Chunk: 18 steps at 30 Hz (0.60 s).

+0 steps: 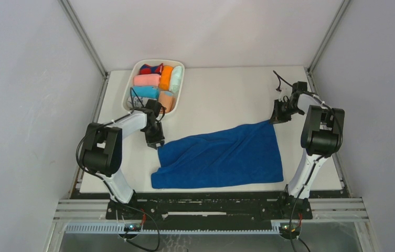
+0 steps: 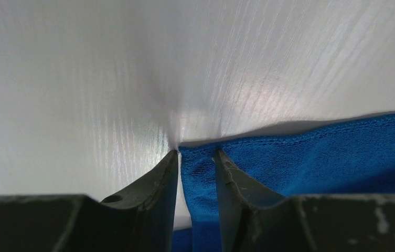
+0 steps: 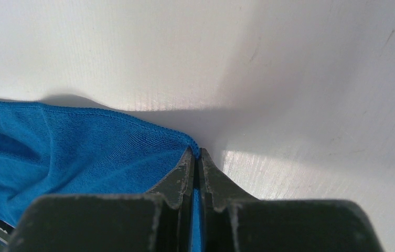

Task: Roll the towels
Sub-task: Fold the towel at the center of the board.

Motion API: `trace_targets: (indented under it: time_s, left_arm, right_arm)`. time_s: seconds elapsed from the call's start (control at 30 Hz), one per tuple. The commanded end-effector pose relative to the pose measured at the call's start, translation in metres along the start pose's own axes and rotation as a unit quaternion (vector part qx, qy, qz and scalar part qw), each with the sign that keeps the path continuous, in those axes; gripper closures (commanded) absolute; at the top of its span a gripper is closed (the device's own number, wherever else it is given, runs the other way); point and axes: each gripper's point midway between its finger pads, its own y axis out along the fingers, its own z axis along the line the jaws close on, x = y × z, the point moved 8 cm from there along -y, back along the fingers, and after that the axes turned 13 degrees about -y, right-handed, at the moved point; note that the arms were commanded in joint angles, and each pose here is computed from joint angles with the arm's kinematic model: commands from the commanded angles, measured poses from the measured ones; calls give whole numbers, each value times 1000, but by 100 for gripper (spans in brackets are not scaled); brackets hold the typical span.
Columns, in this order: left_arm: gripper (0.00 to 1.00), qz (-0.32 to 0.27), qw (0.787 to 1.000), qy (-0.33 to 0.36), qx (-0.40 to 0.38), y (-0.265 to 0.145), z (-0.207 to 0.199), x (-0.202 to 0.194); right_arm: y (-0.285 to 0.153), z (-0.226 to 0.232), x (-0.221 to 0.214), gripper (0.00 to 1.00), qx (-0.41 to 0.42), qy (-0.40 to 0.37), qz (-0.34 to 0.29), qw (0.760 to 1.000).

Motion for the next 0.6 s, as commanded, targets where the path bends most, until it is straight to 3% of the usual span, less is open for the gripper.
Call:
trace_targets:
  time_s: [0.0,0.33,0.57]
  left_arm:
    - [64,8,1000,-10,20,13,5,-1]
    - [75,19,999,-20,29,22,8,-3]
    - [66,2,999,-28,18,7,12,4]
  right_arm:
    - [-13,5,15,100,-8,-24,-33,999]
    - [-12,4,14,100,-10,-27,-31,999]
    - [-12,5,13,100,-12,-27,-30,999]
